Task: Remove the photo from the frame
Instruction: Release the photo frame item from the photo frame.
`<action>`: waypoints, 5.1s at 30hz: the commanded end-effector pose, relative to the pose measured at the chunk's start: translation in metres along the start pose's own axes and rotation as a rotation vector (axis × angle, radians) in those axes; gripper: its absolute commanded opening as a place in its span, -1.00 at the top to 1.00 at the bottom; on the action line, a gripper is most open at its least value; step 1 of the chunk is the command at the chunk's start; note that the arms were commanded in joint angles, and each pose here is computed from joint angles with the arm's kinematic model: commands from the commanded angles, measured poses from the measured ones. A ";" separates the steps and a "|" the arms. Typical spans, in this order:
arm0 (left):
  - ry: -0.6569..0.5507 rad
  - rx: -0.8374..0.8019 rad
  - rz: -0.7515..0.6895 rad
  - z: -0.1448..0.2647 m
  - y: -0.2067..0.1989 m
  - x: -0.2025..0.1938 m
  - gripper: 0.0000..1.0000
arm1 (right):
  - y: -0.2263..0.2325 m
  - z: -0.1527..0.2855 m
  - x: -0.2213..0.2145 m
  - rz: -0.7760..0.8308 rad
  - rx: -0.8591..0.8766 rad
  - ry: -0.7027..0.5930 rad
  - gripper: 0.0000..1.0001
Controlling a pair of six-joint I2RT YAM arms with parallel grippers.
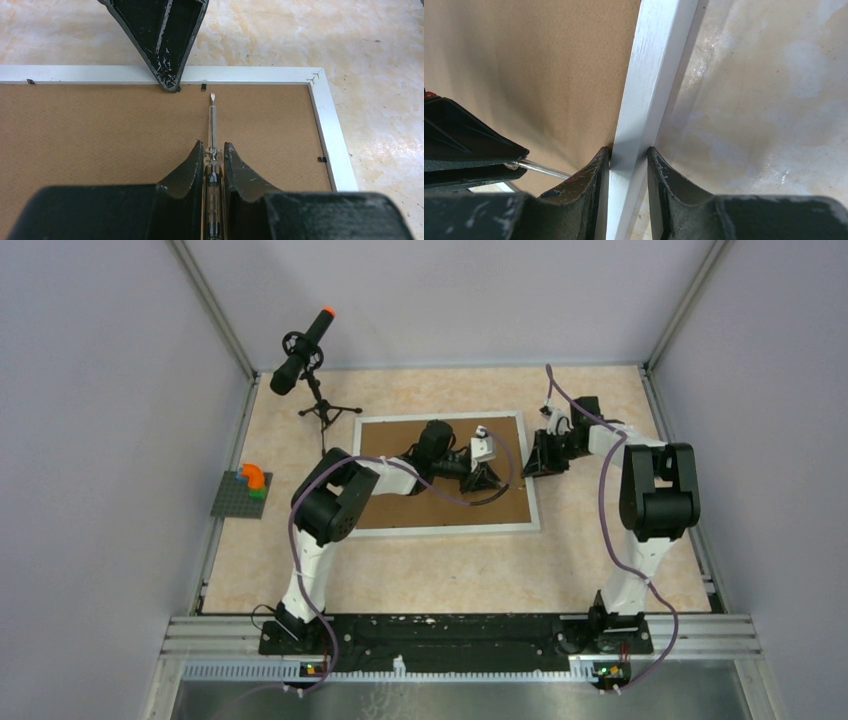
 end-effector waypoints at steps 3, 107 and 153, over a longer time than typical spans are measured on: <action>0.050 0.044 -0.031 0.001 -0.002 0.001 1.00 | -0.001 -0.023 -0.035 0.043 -0.042 0.145 0.87; 0.085 0.098 0.081 0.014 0.003 0.009 1.00 | -0.001 -0.032 -0.032 0.039 -0.025 0.165 1.00; 0.142 0.164 0.090 0.022 0.015 -0.005 1.00 | -0.003 -0.034 -0.031 0.033 -0.032 0.169 1.00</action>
Point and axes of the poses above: each gripper's point midway between its finger pads, its own z axis back along the fingers, its own y axis along the line the jaws close on, x = y × z, the point moved 8 cm from there along z, back along the fingers, and after that the axes turned 2 degrees about -z, right-handed, at the moved point
